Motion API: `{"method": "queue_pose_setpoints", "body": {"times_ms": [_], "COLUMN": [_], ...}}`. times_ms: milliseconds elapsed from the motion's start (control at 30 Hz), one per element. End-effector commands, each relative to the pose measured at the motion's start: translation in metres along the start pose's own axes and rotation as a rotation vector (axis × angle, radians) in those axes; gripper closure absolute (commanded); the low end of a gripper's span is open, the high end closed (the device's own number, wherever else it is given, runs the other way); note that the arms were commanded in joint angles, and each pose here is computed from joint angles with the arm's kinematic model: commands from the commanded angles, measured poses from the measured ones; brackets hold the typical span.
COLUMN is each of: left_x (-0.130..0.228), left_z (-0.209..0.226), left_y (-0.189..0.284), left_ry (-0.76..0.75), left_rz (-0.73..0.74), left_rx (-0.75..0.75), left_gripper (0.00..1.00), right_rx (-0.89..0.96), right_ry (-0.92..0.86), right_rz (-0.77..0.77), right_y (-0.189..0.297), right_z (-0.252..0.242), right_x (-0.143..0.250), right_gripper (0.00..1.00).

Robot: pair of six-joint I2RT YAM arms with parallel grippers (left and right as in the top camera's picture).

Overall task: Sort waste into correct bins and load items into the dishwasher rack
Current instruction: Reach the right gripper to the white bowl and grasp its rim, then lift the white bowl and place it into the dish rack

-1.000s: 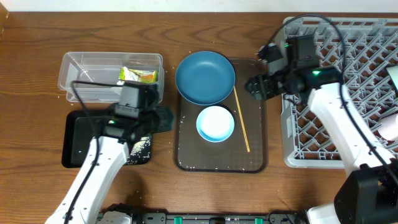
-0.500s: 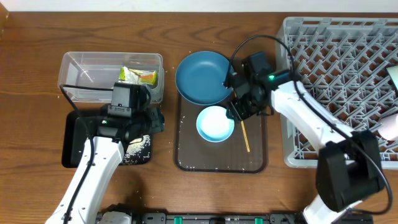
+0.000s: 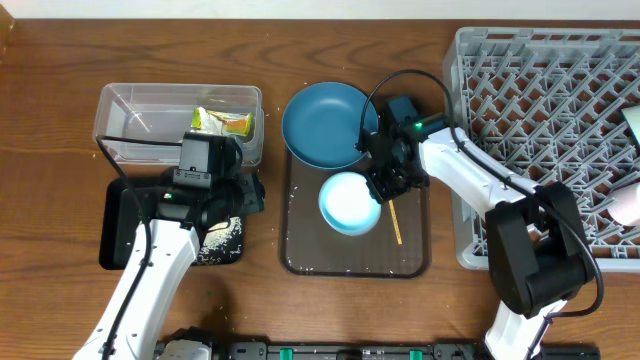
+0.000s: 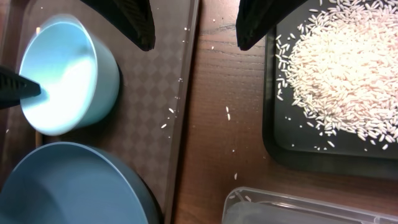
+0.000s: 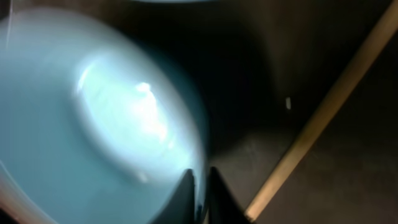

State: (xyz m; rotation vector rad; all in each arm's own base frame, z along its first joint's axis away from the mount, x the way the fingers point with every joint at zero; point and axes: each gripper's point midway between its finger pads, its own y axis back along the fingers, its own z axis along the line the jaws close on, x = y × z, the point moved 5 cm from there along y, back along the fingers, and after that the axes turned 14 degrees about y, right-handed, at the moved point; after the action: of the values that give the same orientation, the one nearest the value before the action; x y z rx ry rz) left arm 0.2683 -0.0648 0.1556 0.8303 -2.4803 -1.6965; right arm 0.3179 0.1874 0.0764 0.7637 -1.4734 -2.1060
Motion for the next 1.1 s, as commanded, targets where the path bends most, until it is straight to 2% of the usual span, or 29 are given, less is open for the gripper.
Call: {"method": "queue_pose_setpoints", "body": {"times_ms": [0,167,333,500,667,867,1067], "left_x": [-0.004,-0.004,-0.004,-0.005,-0.006,-0.006,-0.006], "left_z": [-0.001,-0.001,-0.001,-0.002,-0.002,-0.002,-0.002], "left_y": [0.004,0.004,0.004,0.004,0.004,0.004,0.004], "left_ry": [-0.002,-0.002,-0.002,-0.003,-0.003,-0.003,-0.003], "left_rz": [-0.019,-0.019,-0.019,-0.024,-0.026,-0.025,-0.026], "left_rx": [-0.001,-0.001,-0.001,0.002,0.003,0.003,0.003], "left_gripper": [0.55,0.54,0.54,0.54,0.54,0.54,0.53], "right_rx": [0.023,0.056,0.211,0.590,0.988,1.376,1.689], "right_ry": [-0.010,-0.017,-0.041,-0.120,-0.278,-0.328,-0.466], "right_rz": [0.015,-0.030,-0.170,-0.372,-0.487,-0.438,-0.360], "right_y": [-0.003,0.015,0.076,0.168,0.244,0.299,0.341], "right_z": [-0.001,-0.007,-0.028,-0.070,-0.112,-0.156,-0.192], "right_x": [-0.001,-0.003,-0.009,-0.004,0.015,0.034,0.057], "right_gripper": [0.99,0.99,0.99,0.99,0.99,0.99,0.99]}}
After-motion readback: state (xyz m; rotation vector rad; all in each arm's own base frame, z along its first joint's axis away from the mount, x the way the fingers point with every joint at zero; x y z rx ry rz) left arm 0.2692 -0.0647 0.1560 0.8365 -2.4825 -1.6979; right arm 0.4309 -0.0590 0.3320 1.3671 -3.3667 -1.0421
